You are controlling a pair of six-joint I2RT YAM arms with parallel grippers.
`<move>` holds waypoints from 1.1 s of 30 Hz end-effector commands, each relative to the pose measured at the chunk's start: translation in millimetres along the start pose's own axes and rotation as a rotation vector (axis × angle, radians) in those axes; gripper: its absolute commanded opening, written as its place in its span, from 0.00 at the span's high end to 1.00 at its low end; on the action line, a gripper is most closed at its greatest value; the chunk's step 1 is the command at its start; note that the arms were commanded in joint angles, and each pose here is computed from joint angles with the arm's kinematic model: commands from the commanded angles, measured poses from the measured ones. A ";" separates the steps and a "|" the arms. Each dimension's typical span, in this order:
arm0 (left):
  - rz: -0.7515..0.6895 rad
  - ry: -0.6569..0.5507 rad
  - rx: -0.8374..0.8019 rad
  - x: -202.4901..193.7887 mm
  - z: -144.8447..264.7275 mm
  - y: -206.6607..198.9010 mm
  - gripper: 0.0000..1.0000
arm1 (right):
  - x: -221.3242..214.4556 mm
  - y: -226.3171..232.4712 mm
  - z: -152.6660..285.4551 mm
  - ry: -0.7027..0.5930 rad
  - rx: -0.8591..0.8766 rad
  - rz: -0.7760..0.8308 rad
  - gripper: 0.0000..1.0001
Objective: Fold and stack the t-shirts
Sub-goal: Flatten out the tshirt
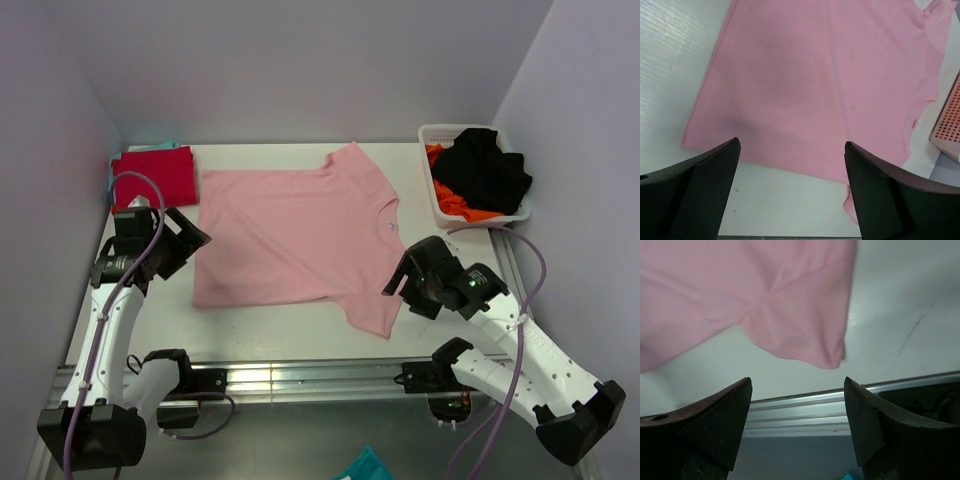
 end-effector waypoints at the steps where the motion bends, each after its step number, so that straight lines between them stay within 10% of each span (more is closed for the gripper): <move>1: 0.010 -0.025 -0.024 -1.5 10.5 -11.1 0.08 | 15.5 32.6 8.6 -0.046 0.132 0.018 0.19; 17: 0.152 0.138 0.192 -82.0 1.8 70.5 0.12 | -51.7 -27.3 -43.6 0.094 -0.065 0.113 0.20; 33: 0.223 0.100 0.280 -92.9 -39.0 69.4 0.12 | -57.9 -16.3 -81.2 0.120 -0.049 0.080 0.25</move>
Point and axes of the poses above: each gripper's point midway between its finger pads, its own z axis back along the fingers, its own y axis along the line the jaws close on, x = y × z, the point moved 7 cm from there along z, back along the fingers, and after that the axes turned 10 degrees about z, right-handed, at the moved point
